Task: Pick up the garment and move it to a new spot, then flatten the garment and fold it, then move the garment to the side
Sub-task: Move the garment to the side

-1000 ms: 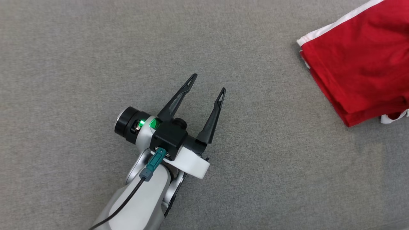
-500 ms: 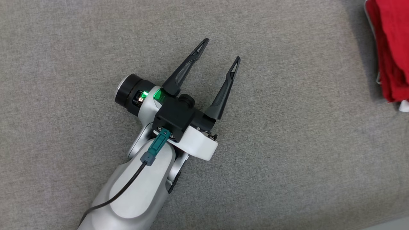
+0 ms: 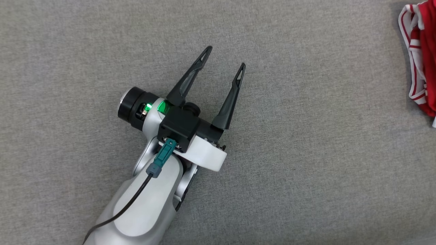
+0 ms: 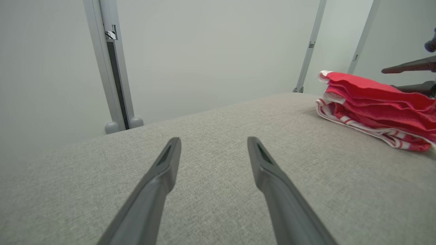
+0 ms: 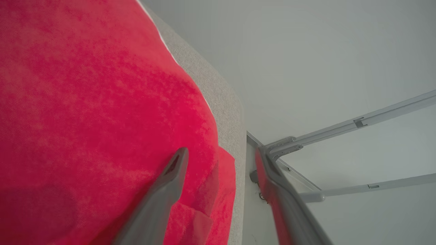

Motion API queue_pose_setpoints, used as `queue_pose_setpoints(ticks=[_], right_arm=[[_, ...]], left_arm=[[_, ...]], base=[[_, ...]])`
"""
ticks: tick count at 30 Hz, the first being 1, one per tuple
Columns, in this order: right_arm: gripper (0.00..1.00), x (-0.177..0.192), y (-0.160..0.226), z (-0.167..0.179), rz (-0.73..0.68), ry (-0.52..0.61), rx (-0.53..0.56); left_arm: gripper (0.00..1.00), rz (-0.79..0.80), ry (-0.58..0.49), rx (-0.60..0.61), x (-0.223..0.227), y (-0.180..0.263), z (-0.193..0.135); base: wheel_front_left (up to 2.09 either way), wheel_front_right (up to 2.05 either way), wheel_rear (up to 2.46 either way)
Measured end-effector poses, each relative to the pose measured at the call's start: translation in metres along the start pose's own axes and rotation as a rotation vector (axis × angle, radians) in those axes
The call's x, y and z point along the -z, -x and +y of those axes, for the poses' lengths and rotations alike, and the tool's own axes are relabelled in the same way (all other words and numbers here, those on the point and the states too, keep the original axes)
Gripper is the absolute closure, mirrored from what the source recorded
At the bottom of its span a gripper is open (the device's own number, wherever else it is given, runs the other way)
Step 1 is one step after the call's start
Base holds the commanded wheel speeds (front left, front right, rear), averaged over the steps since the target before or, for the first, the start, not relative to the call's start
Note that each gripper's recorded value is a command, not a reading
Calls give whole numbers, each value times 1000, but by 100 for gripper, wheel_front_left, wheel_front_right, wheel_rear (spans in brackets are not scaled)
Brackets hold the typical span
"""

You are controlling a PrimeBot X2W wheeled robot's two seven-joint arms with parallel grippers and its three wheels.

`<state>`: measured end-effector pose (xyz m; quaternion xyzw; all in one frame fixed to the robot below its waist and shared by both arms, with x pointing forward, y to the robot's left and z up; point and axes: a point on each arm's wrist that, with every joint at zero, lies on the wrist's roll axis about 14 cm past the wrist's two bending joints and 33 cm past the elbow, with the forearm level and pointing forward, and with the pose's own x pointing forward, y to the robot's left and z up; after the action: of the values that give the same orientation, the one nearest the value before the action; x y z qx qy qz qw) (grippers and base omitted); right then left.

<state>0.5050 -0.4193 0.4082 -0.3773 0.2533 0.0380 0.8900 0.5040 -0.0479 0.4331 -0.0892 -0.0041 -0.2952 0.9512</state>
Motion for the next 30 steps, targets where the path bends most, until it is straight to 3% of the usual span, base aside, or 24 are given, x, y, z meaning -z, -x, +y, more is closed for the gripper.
queue_pose_setpoints(ticks=[4, 12, 18, 30], right_arm=[[0, -30, 3, -6, -94, -77, 45], [0, -115, 30, 4, -395, -355, 91], [0, -164, 60, 38, -559, -575, 40], [0, -219, 112, 118, -702, -809, -112]], left_arm=[[0, -20, -8, -25, -16, 8, 1], [0, -67, -44, -117, -55, 36, 13], [0, -91, -86, -219, -80, 71, 29], [0, -87, -137, -461, -99, 155, 71]], base=[[0, 0, 0], [0, 0, 0], [0, 0, 0], [0, 0, 0]])
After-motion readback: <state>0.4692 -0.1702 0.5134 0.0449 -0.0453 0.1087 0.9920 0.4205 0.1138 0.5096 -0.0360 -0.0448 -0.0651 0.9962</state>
